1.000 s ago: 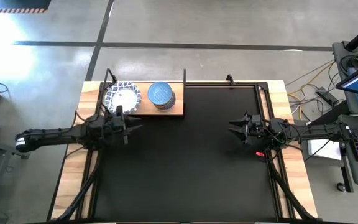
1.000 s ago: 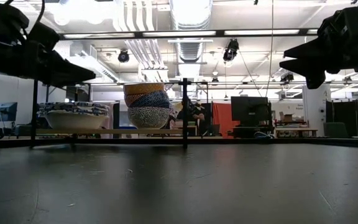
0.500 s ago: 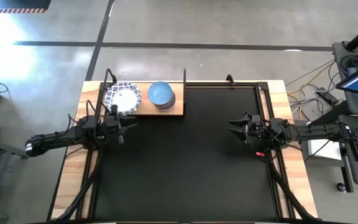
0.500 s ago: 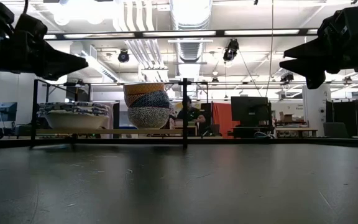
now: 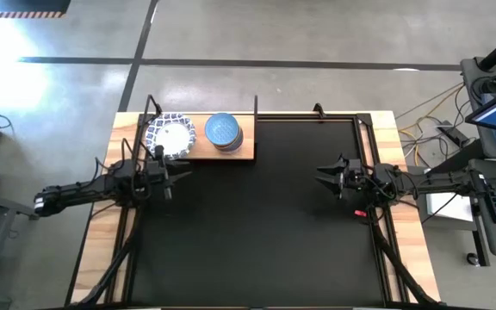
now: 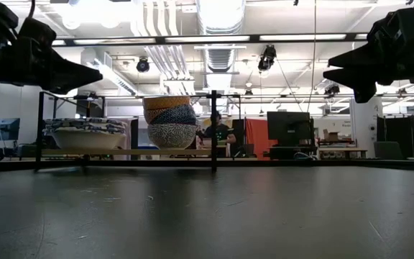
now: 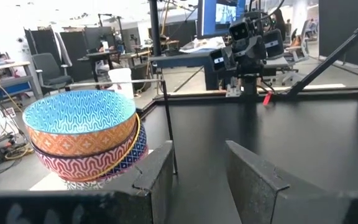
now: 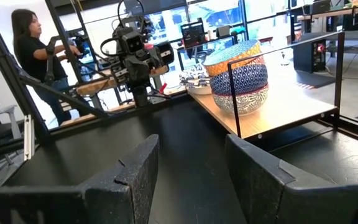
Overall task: Place and stack bowls onto a shelf
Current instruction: Return to Home Position
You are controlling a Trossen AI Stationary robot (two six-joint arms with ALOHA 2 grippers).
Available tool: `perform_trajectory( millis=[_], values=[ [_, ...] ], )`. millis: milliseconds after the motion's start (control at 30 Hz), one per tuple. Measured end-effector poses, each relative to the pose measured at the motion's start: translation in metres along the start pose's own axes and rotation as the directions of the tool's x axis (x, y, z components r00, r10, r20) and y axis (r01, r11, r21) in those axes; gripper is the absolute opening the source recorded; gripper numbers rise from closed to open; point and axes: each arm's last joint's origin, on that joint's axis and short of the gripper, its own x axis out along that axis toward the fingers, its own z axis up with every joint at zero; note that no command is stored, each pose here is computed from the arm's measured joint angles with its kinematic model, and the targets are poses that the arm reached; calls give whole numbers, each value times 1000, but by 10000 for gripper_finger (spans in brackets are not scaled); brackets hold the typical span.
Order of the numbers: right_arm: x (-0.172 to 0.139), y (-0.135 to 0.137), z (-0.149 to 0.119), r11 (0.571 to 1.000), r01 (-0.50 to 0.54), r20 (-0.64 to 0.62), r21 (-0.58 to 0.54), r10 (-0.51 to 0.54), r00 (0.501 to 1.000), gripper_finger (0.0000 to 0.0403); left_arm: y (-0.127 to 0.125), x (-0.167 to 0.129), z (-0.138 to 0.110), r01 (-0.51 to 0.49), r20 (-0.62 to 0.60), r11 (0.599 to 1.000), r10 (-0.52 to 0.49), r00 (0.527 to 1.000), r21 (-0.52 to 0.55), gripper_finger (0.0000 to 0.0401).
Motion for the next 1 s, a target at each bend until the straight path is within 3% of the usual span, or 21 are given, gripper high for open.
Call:
perform_trajectory(
  millis=[1000],
  values=[
    [0,0,0,1000,1,-4,-1,-1,1000,173,0,0,3,-2,3,1000,2,1000,-1,126]
  ],
)
